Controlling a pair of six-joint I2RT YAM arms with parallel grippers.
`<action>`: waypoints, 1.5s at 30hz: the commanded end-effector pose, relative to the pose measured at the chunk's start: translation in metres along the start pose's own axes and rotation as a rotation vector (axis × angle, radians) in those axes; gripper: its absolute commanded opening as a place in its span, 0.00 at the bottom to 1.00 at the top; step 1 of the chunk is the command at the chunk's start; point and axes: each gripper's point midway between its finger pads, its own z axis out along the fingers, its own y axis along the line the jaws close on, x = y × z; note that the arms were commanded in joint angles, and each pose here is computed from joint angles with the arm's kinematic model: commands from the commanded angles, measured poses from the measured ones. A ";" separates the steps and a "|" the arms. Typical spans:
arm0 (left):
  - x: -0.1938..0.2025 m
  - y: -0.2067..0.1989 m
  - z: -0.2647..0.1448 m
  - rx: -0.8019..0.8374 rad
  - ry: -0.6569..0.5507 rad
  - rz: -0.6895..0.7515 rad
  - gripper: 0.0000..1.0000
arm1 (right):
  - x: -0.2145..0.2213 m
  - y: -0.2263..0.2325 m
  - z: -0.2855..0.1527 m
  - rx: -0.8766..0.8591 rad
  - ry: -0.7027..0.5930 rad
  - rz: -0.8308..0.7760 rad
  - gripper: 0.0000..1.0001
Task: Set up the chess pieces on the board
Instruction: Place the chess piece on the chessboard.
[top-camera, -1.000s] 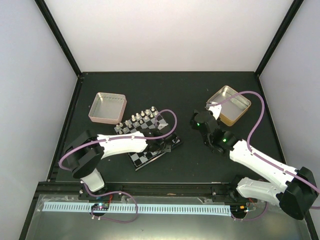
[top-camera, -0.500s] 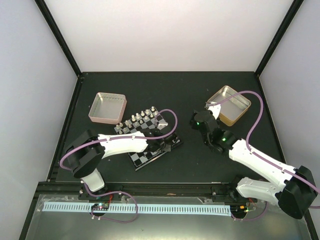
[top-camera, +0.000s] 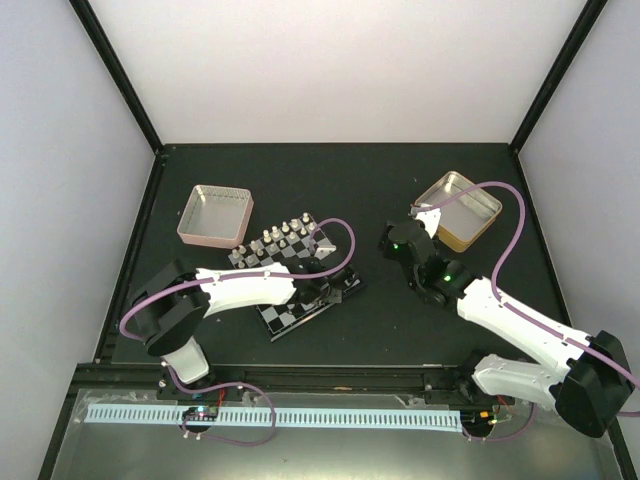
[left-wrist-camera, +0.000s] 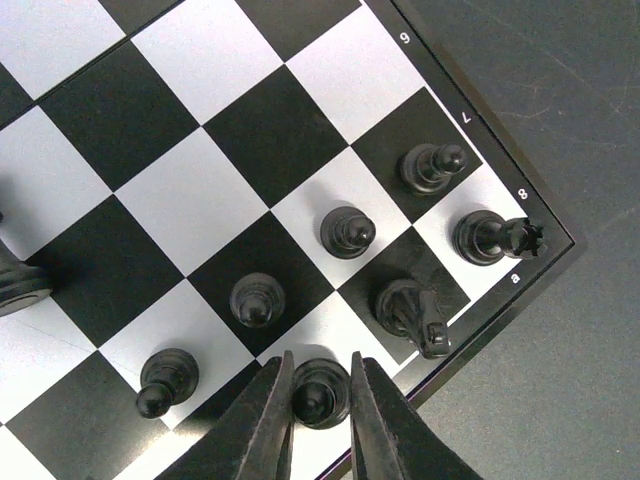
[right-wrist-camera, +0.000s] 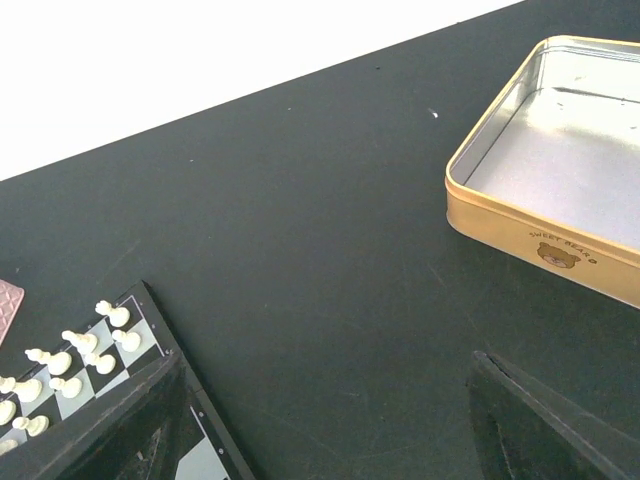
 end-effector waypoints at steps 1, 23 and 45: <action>-0.004 -0.015 -0.001 0.035 -0.005 0.011 0.18 | -0.003 -0.002 0.001 0.009 -0.009 0.020 0.76; -0.004 -0.024 -0.002 0.082 -0.001 0.026 0.13 | -0.002 -0.002 0.000 0.004 -0.002 0.024 0.76; -0.069 0.028 -0.088 0.104 -0.283 -0.094 0.38 | 0.036 0.095 0.012 -0.376 0.289 -0.201 0.74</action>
